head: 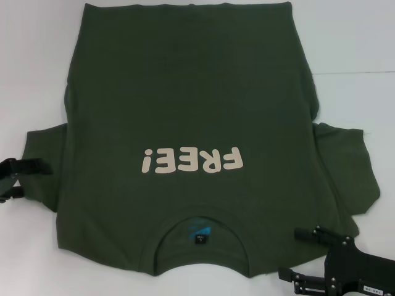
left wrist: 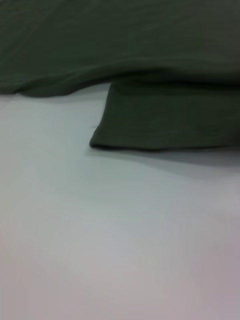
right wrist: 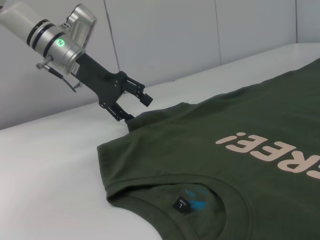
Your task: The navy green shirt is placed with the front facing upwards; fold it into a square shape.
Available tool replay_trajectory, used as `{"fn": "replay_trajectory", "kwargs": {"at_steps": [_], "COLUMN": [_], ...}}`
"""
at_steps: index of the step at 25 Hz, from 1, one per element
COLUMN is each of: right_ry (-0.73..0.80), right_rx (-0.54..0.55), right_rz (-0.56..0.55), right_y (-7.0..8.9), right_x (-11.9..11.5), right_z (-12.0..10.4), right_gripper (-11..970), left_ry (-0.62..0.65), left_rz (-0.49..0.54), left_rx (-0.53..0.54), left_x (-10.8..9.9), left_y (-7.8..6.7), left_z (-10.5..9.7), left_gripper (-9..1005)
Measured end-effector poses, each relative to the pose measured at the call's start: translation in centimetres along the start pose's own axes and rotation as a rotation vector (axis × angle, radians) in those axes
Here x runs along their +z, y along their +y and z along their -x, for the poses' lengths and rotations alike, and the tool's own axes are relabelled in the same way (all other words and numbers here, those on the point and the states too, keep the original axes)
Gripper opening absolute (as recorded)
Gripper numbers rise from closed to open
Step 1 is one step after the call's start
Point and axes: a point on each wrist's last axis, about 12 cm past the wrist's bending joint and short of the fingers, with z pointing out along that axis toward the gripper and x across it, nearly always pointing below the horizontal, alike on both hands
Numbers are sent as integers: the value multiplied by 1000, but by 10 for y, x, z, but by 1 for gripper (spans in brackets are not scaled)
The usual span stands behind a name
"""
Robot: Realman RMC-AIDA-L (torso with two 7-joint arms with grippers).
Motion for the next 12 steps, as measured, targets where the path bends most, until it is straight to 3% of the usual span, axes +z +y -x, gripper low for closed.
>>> {"fn": "replay_trajectory", "kwargs": {"at_steps": [12], "right_ry": [-7], "right_rx": [3], "right_rz": [-1], "right_y": [1], "right_x": [-1], "right_z": [0], "right_gripper": [931], "left_ry": [15], "left_rz": [-12], "left_rx": [-4], "left_x": [5], "left_y": [-6], "left_z": [1], "left_gripper": [793]}}
